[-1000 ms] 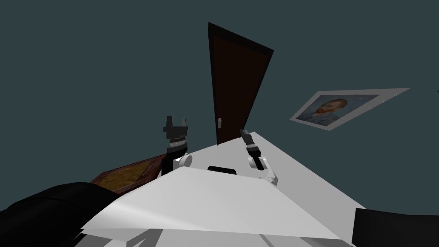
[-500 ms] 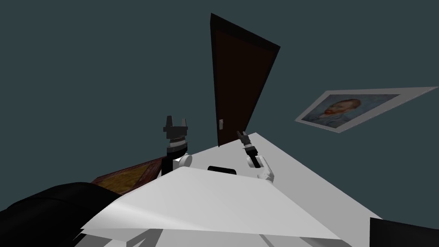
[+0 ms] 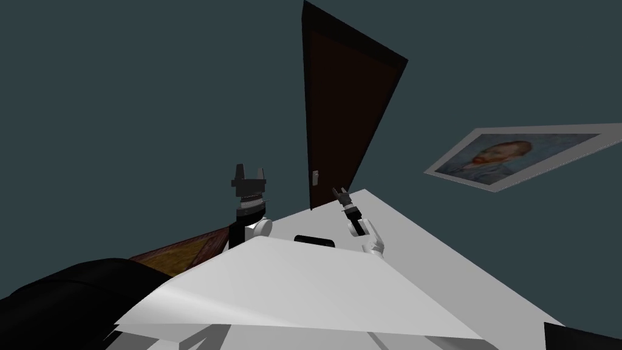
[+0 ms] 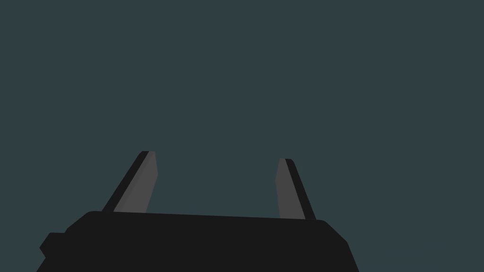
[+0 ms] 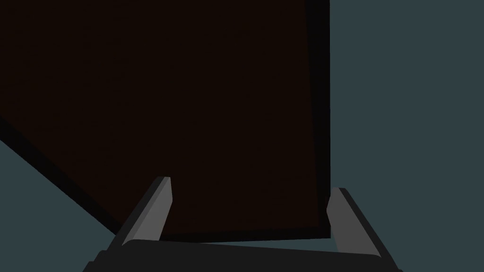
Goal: Pull the door open
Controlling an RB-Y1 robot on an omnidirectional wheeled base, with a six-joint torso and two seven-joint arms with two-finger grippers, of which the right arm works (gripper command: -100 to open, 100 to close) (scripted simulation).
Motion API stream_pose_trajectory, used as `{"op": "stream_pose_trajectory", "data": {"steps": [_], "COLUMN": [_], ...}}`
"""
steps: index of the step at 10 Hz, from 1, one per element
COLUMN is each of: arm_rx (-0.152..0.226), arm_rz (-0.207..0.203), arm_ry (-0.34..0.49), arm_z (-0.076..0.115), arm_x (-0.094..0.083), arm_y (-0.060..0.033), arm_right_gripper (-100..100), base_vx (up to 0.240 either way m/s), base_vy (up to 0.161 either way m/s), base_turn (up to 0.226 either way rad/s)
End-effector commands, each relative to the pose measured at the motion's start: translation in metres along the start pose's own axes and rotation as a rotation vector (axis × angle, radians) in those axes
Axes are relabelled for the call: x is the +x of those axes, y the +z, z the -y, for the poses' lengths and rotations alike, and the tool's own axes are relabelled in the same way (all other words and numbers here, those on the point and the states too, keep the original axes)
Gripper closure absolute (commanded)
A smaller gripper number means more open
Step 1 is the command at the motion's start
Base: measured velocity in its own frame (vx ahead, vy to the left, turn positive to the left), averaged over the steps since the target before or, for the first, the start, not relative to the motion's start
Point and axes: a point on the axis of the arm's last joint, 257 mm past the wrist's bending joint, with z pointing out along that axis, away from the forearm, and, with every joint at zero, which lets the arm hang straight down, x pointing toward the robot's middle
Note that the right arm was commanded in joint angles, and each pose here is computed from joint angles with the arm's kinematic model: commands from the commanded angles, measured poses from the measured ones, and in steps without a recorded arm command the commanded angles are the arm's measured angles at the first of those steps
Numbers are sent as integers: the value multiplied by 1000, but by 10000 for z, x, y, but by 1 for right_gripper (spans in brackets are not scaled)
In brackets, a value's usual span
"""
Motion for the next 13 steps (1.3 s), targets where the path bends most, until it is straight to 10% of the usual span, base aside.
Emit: {"op": "stream_pose_trajectory", "data": {"steps": [1,13], "arm_rx": [-2,-49], "arm_rz": [-31,-238], "arm_ry": [-33,-255], "arm_z": [22,92], "arm_x": [131,975], "arm_y": [14,37], "arm_right_gripper": [-100,-100], "base_vx": [103,118], "base_vy": [57,62], "base_turn": [6,5]}}
